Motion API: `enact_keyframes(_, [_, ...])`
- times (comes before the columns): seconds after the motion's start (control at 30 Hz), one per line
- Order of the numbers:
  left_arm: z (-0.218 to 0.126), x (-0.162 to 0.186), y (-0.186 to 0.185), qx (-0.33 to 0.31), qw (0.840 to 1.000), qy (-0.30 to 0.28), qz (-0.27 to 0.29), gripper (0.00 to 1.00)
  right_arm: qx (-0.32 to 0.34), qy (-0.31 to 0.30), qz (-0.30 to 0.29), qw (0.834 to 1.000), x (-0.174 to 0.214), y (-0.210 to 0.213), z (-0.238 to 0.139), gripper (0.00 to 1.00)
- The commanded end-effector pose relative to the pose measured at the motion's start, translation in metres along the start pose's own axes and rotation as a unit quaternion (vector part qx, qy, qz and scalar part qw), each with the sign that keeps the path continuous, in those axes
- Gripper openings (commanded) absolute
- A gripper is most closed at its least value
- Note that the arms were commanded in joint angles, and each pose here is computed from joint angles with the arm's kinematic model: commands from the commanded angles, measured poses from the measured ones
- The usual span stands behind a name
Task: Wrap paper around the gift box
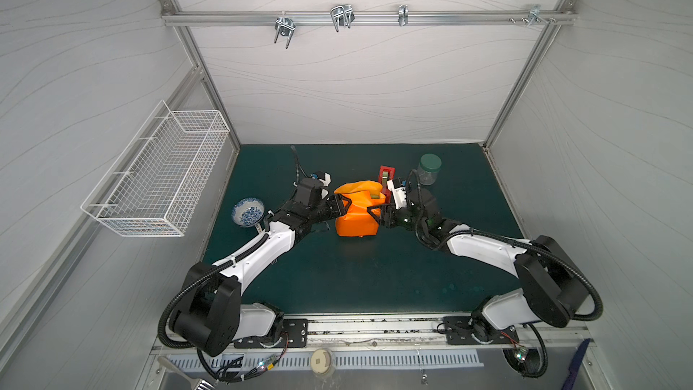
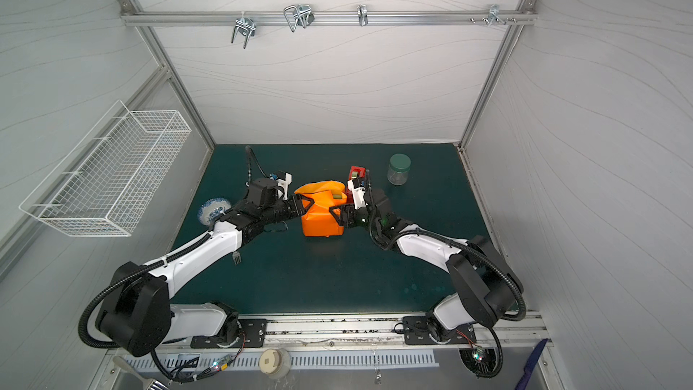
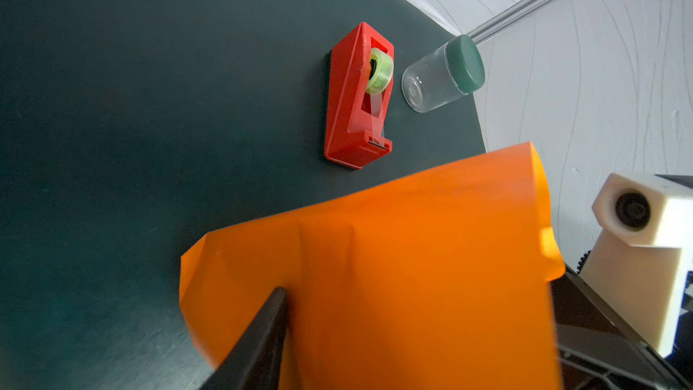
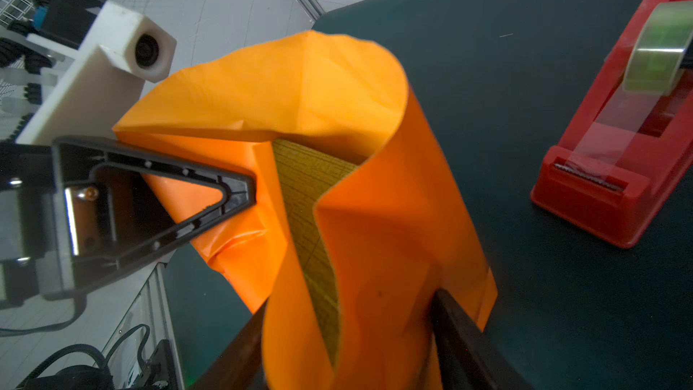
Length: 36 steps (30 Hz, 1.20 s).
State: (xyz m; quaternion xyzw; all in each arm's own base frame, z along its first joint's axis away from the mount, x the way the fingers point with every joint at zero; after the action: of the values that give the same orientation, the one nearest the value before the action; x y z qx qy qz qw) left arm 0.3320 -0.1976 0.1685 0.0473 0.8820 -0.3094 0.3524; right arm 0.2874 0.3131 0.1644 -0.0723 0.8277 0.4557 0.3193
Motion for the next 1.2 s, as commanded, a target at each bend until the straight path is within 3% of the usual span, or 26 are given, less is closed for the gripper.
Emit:
enact_keyframes(0.0, [0.004, 0.0, -0.033, 0.067, 0.997, -0.001, 0.03, 0.51, -0.083, 0.02, -0.035, 0.996, 0.011, 0.047, -0.005, 0.63])
enact_keyframes(0.2, [0.002, 0.008, -0.017, 0.026, 0.999, 0.001, 0.038, 0.64, 0.022, 0.022, -0.021, 0.999, 0.018, 0.012, -0.005, 0.66])
enact_keyframes(0.3, [-0.003, 0.006, -0.012, 0.006, 0.999, -0.001, 0.048, 0.75, 0.054, 0.016, -0.015, 0.998, 0.017, 0.001, -0.007, 0.67])
enact_keyframes(0.6, [-0.03, 0.003, 0.0, -0.035, 0.995, -0.027, 0.088, 0.93, 0.076, 0.013, -0.018, 0.997, 0.009, -0.005, -0.006, 0.67])
enact_keyframes(0.93, [-0.016, 0.022, -0.006, 0.006, 0.995, 0.011, 0.101, 0.95, 0.055, 0.03, 0.001, 0.998, -0.001, -0.001, -0.001, 0.68])
enact_keyframes(1.17, [0.002, 0.006, -0.004, -0.009, 0.996, 0.012, 0.092, 0.85, 0.059, 0.044, -0.001, 0.997, -0.001, -0.003, -0.003, 0.69])
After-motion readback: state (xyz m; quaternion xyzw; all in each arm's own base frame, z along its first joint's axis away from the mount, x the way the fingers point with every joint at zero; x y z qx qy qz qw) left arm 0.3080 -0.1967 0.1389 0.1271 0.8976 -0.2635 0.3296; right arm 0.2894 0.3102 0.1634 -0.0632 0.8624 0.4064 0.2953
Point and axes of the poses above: each gripper's point midway between its finger pads, its own z axis out along the fingers, its own y axis along the line the jaws close on, x = y × z, the point moved 1 cm from there along -z, back along the fingers, and after that the axes turned 13 degrees about z, right-handed, at the moved point
